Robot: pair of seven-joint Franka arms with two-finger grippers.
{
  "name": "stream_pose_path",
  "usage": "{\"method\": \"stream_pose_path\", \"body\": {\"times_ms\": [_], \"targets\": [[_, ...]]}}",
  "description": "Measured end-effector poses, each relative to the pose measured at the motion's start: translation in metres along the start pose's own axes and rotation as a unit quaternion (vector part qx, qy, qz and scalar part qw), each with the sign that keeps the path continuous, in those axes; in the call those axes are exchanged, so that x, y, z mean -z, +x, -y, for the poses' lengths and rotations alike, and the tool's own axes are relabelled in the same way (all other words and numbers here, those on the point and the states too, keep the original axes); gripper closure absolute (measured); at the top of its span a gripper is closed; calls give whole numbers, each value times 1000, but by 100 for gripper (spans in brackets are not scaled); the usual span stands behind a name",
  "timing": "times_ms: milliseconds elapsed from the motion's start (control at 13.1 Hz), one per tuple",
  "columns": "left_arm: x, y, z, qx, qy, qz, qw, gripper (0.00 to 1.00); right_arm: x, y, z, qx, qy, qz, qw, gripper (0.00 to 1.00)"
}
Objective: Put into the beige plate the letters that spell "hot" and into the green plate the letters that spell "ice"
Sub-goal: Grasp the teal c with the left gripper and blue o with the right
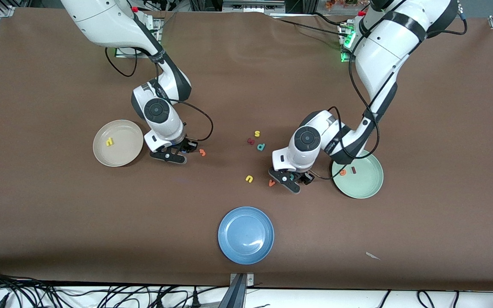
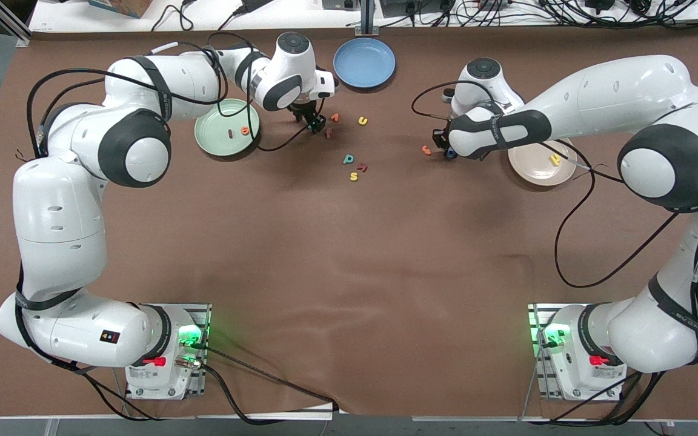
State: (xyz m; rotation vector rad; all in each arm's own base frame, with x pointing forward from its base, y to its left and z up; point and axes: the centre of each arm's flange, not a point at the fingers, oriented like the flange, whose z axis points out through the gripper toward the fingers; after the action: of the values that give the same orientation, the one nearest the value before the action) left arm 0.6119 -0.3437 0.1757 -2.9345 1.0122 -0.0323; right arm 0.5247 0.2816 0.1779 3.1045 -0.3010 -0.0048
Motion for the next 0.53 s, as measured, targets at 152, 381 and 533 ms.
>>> {"method": "stream_pose_path", "body": {"times_ms": [152,381,533], "targets": [[2,3,1,1,0,-4,1000,45,5,5,-2,-3,-1,-2,1000,72],[0,3,1,1,0,-3,1000,57,34,26,-11,-17,-30,10,999,72],[-2,3,0,1,-1,-2,1000,58,66,42,-30,-16,-55,19,998,72]]}}
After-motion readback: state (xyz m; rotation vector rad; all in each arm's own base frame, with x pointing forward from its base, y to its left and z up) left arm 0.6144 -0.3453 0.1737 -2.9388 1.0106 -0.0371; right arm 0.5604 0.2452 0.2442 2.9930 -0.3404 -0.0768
